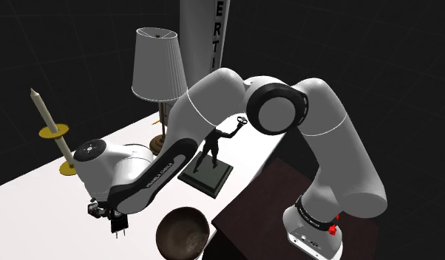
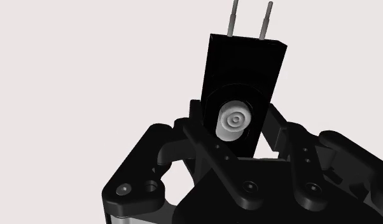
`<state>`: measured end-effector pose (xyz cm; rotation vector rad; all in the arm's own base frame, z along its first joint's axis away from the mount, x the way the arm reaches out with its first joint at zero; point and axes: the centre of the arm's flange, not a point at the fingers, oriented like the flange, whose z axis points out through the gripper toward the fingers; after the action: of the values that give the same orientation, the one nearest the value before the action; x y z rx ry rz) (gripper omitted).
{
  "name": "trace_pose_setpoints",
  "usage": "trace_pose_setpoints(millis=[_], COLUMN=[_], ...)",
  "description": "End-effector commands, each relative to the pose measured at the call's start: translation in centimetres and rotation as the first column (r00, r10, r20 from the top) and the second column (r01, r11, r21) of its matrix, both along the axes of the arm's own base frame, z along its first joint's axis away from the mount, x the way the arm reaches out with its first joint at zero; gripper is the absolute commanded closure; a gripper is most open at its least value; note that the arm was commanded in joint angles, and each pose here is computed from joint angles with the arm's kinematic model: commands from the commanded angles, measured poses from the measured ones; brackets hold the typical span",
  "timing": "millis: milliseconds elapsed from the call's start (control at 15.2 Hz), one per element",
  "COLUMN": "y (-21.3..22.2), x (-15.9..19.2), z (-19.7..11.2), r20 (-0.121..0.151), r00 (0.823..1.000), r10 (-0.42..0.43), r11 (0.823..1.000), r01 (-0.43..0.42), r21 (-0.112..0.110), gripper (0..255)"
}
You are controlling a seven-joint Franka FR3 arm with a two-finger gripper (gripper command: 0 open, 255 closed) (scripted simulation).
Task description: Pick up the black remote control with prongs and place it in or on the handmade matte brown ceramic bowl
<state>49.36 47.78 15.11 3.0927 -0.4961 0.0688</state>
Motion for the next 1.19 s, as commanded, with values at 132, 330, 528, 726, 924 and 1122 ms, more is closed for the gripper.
trace_pose_setpoints(millis=[132,330,528,726,924,1122], y=[-0.1,0.0,0.0,0.0,0.0,0.0], x=[0.0,0.0,0.0,0.0,0.0,0.0], z=[-0.2,0.9,2.5,4.1,5.7,7.3], r20=[-0.002,-0.002,-0.002,-0.002,-0.002,-0.002], r00=[1.0,1.0,1.0,1.0,1.0,1.0], r10=[0.0,0.0,0.0,0.0,0.0,0.0], r11=[1.0,1.0,1.0,1.0,1.0,1.0], r01=[0.0,0.0,0.0,0.0,0.0,0.0], r21=[-0.002,-0.002,-0.002,-0.002,-0.002,-0.002], gripper=[255,255,255,255,255,255])
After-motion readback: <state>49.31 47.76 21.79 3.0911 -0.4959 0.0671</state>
